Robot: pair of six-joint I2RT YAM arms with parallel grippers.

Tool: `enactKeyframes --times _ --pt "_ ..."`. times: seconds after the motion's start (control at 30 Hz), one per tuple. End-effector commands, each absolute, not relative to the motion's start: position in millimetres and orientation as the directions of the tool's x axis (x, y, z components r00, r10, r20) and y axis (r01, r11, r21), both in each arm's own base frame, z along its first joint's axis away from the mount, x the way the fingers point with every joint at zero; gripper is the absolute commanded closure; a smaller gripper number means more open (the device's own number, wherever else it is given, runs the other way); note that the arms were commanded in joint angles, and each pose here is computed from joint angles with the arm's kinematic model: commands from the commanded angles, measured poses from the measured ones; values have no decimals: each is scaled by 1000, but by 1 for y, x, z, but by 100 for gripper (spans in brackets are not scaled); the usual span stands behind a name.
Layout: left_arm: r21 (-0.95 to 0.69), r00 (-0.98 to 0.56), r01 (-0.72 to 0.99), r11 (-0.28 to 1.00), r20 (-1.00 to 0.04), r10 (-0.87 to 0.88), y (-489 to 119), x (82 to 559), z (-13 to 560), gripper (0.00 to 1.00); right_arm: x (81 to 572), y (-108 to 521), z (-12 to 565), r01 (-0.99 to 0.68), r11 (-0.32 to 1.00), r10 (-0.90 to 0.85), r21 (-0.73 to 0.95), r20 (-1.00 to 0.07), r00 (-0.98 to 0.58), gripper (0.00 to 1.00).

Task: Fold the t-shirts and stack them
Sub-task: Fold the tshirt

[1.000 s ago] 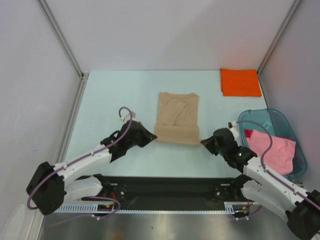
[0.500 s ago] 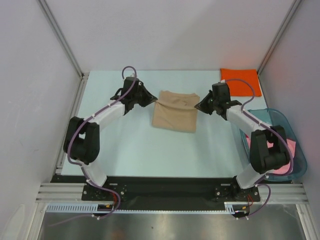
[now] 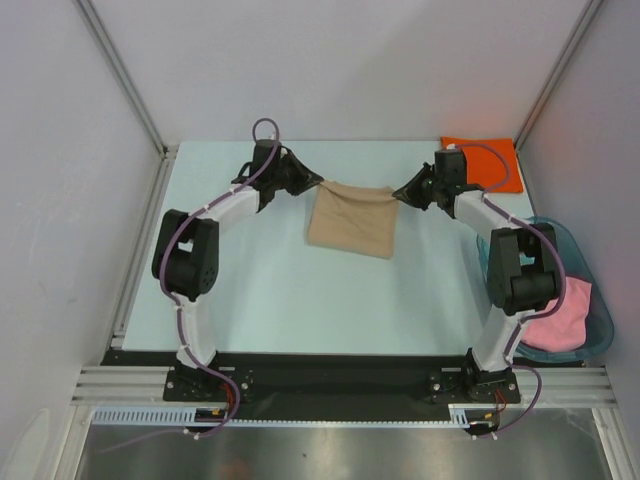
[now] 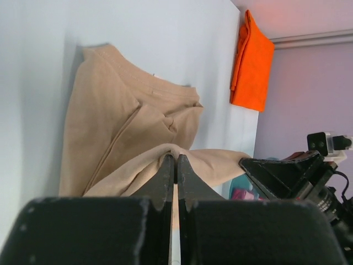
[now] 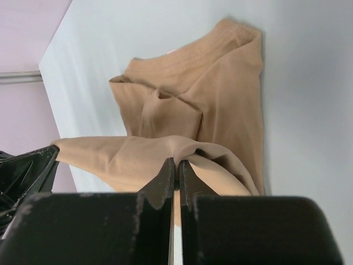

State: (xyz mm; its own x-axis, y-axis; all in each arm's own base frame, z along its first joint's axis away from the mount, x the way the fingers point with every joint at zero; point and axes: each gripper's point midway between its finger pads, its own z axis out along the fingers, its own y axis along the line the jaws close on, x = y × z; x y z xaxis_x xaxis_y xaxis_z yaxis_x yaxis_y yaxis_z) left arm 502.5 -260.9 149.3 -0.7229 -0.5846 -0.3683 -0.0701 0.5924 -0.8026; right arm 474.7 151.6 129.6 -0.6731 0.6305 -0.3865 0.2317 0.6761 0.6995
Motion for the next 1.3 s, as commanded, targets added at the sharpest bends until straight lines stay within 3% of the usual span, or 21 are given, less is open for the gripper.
enactKeyframes --times 0.0,1.2,1.27 --pt "-846 -690 5 533 -389 -611 -263 525 177 100 495 156 145 124 653 608 747 -420 -674 100" --pt "-901 -690 -19 434 -302 -657 -265 606 121 100 559 127 100 133 588 656 798 -374 -655 98" --pt "-904 -691 -8 428 -305 -656 -267 612 124 95 561 122 99 140 592 664 794 -381 -644 98"
